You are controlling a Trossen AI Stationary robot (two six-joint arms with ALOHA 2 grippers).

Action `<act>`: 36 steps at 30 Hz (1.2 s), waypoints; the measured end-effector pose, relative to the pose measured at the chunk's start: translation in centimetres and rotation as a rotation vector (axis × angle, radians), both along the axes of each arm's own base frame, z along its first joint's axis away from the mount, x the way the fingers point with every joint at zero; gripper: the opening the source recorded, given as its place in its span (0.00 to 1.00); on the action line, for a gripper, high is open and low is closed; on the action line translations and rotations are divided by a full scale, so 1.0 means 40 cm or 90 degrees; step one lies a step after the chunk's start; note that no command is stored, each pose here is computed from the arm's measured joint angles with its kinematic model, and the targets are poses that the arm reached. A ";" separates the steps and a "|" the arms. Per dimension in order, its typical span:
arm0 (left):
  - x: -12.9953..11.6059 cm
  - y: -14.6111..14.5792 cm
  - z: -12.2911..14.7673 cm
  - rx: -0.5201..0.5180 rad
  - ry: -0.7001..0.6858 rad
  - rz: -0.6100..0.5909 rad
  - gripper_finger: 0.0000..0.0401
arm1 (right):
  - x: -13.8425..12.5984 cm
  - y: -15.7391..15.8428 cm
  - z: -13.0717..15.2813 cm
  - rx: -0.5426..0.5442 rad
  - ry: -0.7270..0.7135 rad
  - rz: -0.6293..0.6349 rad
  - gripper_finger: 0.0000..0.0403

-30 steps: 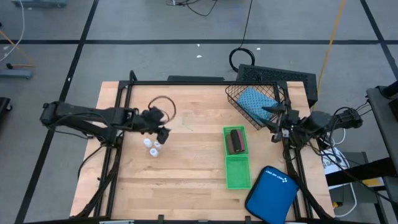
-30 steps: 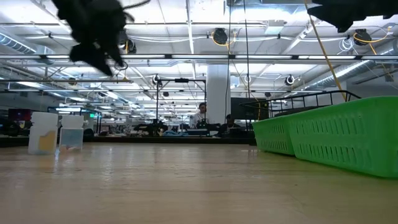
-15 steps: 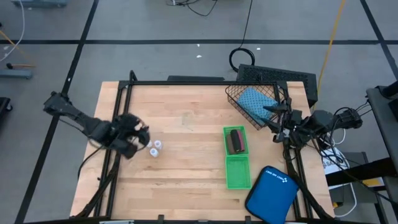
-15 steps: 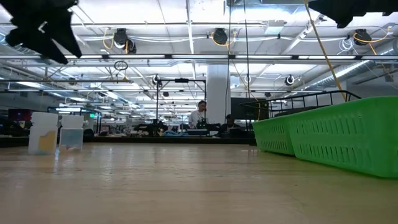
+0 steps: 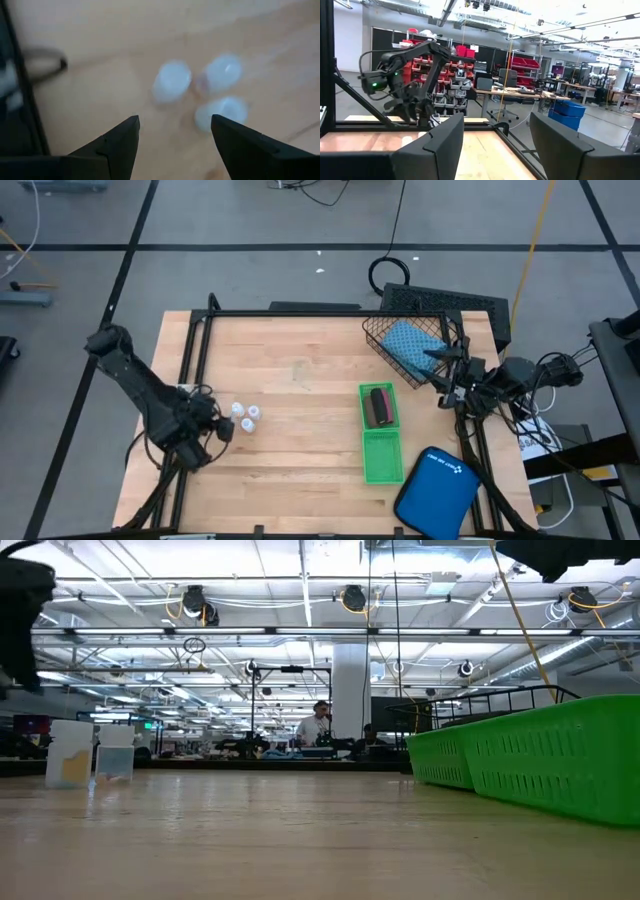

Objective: Pick & Place Medicine items
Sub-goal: Put the bottom transparent pill bottle into the bottom green basket

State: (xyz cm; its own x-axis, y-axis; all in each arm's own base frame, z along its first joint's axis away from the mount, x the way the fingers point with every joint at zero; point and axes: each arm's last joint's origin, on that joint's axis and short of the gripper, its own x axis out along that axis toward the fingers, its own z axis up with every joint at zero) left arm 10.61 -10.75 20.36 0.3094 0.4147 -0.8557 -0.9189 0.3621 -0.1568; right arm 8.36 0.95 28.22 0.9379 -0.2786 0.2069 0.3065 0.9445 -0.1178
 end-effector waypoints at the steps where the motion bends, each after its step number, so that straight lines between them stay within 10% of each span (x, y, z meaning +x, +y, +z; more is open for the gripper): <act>1: 0.002 -0.009 -0.009 -0.016 0.014 0.018 0.64 | 0.000 0.000 0.000 0.000 0.000 0.000 0.54; 14: 0.080 -0.146 -0.170 0.000 -0.018 -0.059 0.64 | 0.030 0.009 -0.009 -0.012 0.036 -0.002 0.54; 36: 0.150 -0.131 -0.304 0.186 -0.102 -0.034 0.64 | 0.058 0.018 -0.015 -0.048 0.063 -0.006 0.55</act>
